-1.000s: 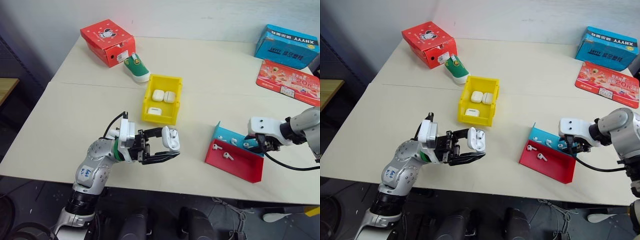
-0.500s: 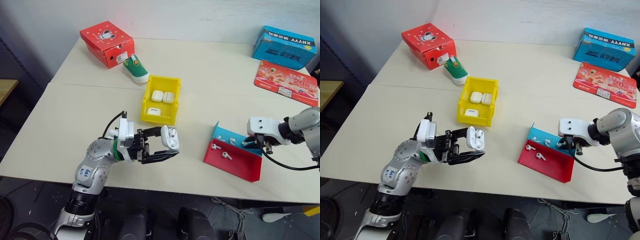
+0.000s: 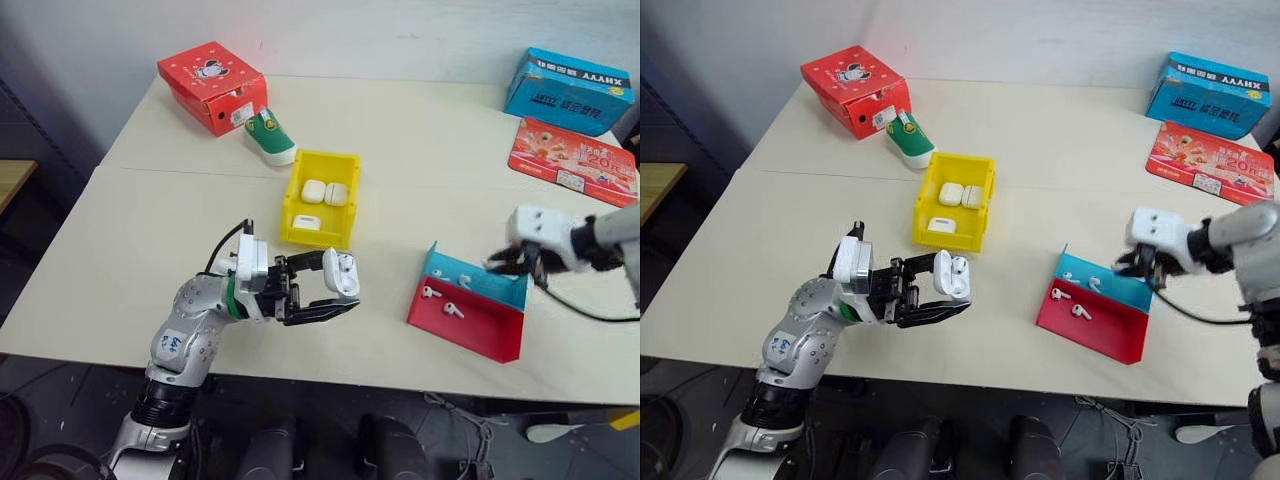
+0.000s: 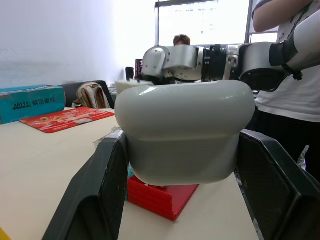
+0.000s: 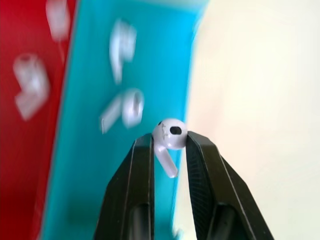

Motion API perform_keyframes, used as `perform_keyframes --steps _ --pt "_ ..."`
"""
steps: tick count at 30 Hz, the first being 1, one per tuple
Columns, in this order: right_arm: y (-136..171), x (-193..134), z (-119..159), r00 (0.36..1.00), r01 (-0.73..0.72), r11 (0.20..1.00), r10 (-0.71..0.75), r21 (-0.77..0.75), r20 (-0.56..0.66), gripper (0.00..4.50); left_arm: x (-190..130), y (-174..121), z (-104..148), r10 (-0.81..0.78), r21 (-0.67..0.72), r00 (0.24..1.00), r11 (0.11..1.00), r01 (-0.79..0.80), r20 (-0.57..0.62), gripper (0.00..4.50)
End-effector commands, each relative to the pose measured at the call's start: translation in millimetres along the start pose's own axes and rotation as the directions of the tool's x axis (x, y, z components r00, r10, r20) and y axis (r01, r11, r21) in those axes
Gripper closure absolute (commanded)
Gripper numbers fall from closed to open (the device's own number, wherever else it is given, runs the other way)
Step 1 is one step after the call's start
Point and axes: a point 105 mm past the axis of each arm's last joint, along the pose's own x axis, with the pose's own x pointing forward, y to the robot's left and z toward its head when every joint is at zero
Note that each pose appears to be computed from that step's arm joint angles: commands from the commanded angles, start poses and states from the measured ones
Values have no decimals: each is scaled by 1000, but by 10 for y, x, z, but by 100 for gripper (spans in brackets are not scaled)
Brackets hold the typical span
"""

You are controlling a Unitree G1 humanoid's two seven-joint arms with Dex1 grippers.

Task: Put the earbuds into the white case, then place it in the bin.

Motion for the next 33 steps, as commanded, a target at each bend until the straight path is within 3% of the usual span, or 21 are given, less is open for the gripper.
perform_keyframes --steps 1,3,8,13,33 --pt "370 -125 865 852 -197 980 168 5 497 402 100 2 140 -33 58 999 998 31 40 171" --pt "586 -51 1057 761 -302 952 209 50 615 402 126 34 124 -31 55 999 998 28 43 171" --pt "1017 83 1324 593 -552 824 285 123 753 402 158 59 85 -34 40 999 999 32 31 171" --pt "1272 221 1454 519 -619 774 276 133 809 402 203 101 47 -20 41 1000 999 20 9 171" --pt "1260 581 1168 662 -483 853 206 200 721 402 246 111 89 3 41 999 999 -5 38 171"
